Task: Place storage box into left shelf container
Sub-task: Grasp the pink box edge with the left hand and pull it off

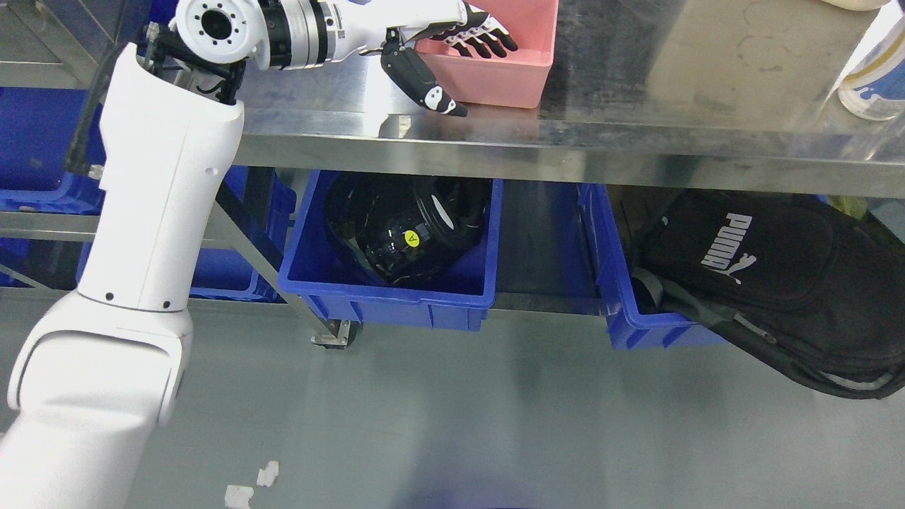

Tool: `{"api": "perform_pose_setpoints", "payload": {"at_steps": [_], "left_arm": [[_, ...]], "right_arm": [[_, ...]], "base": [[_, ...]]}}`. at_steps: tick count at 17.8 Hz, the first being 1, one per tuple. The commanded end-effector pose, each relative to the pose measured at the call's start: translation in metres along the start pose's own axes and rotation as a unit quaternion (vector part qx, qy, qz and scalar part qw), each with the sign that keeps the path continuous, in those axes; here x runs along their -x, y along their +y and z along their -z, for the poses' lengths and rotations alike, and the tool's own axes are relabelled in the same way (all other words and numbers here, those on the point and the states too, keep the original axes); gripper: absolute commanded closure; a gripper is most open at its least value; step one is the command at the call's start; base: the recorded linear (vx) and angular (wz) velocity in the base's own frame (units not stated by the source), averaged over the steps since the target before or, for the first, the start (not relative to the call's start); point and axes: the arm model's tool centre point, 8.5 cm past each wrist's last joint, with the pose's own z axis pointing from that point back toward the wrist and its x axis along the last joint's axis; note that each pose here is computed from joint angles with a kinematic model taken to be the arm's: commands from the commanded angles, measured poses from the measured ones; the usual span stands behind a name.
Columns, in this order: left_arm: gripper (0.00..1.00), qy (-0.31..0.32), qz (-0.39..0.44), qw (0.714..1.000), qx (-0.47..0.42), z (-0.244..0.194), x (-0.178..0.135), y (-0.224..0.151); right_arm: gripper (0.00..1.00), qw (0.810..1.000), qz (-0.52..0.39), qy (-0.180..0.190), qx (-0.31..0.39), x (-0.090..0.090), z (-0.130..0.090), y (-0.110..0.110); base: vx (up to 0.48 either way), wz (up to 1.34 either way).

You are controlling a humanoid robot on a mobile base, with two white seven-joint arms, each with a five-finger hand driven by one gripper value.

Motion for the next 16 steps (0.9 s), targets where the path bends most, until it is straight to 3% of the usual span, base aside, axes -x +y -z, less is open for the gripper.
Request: {"api": "perform_pose_setpoints", "payload": {"at_steps": [1,5,8,12,16], "left_arm": [[0.52,-0.020,-0.052,0.998,0.024,0.025,0.007,-0.013],[0.81,-0.058,-0.038,0.998,0.007,0.007,0.009,-0.003],[0.97,-0.101,-0.042,0.994,-0.019,-0.003,0.013,-0.003],[1.00,-0.177,-0.103,0.972,-0.115,-0.047,0.025,0.022],[1.00,-0.261,-0.160,0.934,-0.186,-0.065,0.035,0.018]], "right_arm": [[0.00,1.000,0.010,-0.011,0.010,-0.009,0.000,-0.011],[0.00,1.000,0.010,-0.011,0.009,-0.009,0.000,-0.011],[0.00,1.000,0.010,-0.010,0.009,-0.008,0.000,-0.011],[0.00,1.000,0.010,-0.011,0.010,-0.009,0.000,-0.011],[0.00,1.000,0.010,-0.010,0.009,-0.009,0.000,-0.011]], "base": [[0.003,0.09],[0.007,0.08],[0.009,0.16],[0.013,0.09],[-0.005,-0.02]]}}
